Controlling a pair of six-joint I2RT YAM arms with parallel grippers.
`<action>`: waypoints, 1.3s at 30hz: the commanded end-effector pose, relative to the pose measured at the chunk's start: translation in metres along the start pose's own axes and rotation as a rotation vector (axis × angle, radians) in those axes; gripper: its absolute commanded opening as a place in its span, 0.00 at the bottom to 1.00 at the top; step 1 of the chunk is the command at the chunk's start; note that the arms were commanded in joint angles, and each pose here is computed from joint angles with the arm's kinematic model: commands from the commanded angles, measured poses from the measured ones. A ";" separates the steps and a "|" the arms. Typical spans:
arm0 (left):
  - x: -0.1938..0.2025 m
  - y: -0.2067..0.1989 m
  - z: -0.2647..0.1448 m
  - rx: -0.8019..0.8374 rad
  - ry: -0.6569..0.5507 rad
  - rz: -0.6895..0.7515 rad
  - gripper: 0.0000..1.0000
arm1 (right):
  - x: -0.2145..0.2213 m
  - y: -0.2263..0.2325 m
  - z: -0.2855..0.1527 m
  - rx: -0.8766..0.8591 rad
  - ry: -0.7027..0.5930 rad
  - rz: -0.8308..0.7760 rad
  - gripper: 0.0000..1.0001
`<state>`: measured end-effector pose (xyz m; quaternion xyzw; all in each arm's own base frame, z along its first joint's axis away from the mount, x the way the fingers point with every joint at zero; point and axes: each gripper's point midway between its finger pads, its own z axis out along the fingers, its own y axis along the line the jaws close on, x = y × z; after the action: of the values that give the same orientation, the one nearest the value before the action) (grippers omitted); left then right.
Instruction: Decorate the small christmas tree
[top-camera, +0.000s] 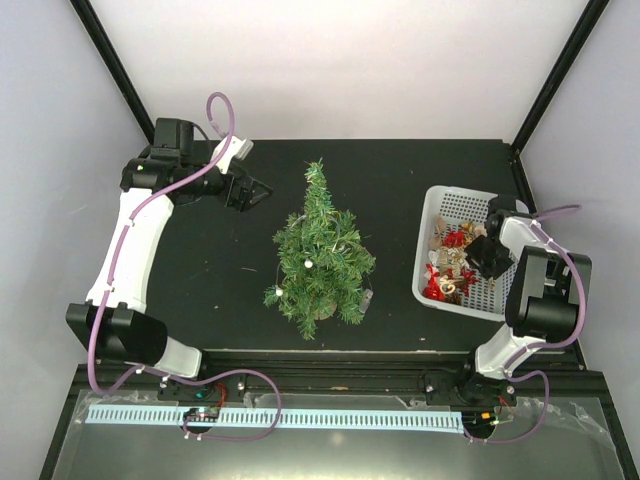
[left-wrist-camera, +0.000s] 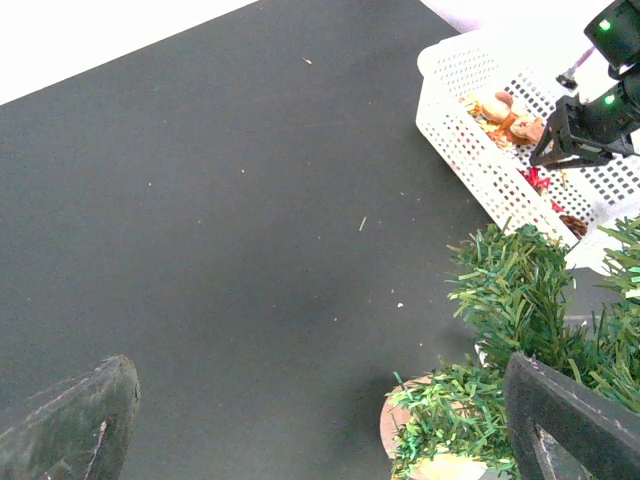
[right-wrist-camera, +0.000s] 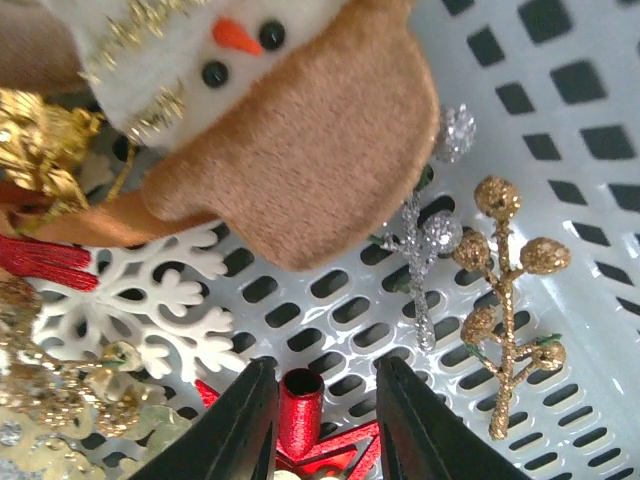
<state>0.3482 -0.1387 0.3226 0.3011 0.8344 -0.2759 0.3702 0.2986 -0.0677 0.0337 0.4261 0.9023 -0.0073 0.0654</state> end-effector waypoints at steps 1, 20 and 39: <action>-0.013 -0.006 -0.014 -0.016 -0.047 0.049 0.99 | 0.009 0.002 -0.001 -0.032 0.020 0.002 0.31; -0.015 -0.007 -0.012 0.000 -0.049 0.043 0.99 | 0.023 0.008 0.012 -0.015 0.043 -0.021 0.25; -0.029 -0.007 -0.026 -0.052 -0.075 0.086 0.99 | -0.026 0.008 -0.067 0.021 -0.174 -0.109 0.19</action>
<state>0.3487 -0.1386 0.3391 0.3067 0.8255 -0.2699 0.3893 0.3095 -0.0637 0.0656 0.3923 0.9143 -0.0238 0.0982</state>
